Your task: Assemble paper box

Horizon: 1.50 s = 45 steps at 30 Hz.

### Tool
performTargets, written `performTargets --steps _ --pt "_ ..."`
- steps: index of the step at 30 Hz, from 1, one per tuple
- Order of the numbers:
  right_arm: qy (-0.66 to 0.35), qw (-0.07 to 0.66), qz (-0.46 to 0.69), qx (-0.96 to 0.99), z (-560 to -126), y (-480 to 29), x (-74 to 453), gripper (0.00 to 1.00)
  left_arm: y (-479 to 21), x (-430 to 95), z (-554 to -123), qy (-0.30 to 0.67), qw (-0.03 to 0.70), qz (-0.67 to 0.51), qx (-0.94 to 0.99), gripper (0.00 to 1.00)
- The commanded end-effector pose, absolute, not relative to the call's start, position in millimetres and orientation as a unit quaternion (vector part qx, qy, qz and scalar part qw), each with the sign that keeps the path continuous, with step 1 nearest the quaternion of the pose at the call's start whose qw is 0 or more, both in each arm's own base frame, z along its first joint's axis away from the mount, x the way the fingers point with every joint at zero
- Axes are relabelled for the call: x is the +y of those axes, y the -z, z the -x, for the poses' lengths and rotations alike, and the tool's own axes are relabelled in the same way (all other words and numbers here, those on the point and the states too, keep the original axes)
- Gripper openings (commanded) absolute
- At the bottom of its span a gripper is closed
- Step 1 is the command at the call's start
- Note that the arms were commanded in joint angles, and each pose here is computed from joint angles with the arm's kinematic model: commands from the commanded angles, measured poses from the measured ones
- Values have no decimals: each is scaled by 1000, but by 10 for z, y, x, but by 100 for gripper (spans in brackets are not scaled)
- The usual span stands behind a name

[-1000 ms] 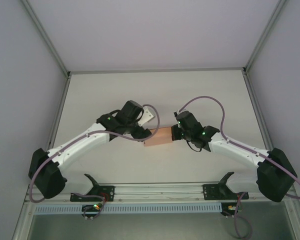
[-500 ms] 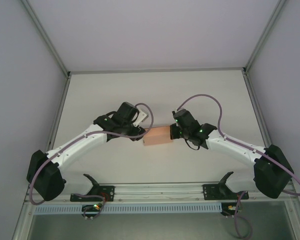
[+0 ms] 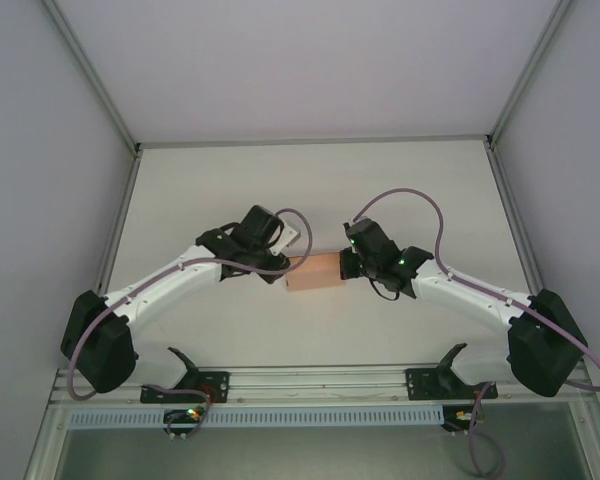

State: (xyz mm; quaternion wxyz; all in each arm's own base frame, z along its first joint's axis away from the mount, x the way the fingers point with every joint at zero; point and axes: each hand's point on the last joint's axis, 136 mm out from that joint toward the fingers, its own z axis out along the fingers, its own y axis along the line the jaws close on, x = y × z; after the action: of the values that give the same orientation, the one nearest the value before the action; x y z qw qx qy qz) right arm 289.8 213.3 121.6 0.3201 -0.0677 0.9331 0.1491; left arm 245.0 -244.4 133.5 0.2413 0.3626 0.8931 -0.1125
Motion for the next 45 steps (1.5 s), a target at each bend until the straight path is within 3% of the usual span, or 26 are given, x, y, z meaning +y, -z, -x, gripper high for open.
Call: performTargets --steps 1,2,9,19,26,41,45 --pt "-113 240 84 961 -2552 -823 1980 0 -1442 -2487 -2519 115 257 -355 891 8" --pt "-110 241 86 960 -2550 -825 1975 0 -1461 -2493 -2528 116 261 -353 891 0" --pt "-46 260 86 961 -2536 -805 1846 0 -1546 -2563 -2527 137 251 -301 910 0" --pt "38 279 66 957 -2495 -724 1683 0 -1475 -2564 -2377 254 134 -132 949 0" --pt "62 284 75 954 -2498 -684 1745 0 -1471 -2633 -2376 293 91 -107 946 0" --pt "52 283 73 955 -2456 -640 1777 0 -949 -2630 -2115 231 63 -131 962 0" --pt "48 286 76 954 -2440 -622 1781 0 -750 -2377 -2036 138 64 -145 978 0"
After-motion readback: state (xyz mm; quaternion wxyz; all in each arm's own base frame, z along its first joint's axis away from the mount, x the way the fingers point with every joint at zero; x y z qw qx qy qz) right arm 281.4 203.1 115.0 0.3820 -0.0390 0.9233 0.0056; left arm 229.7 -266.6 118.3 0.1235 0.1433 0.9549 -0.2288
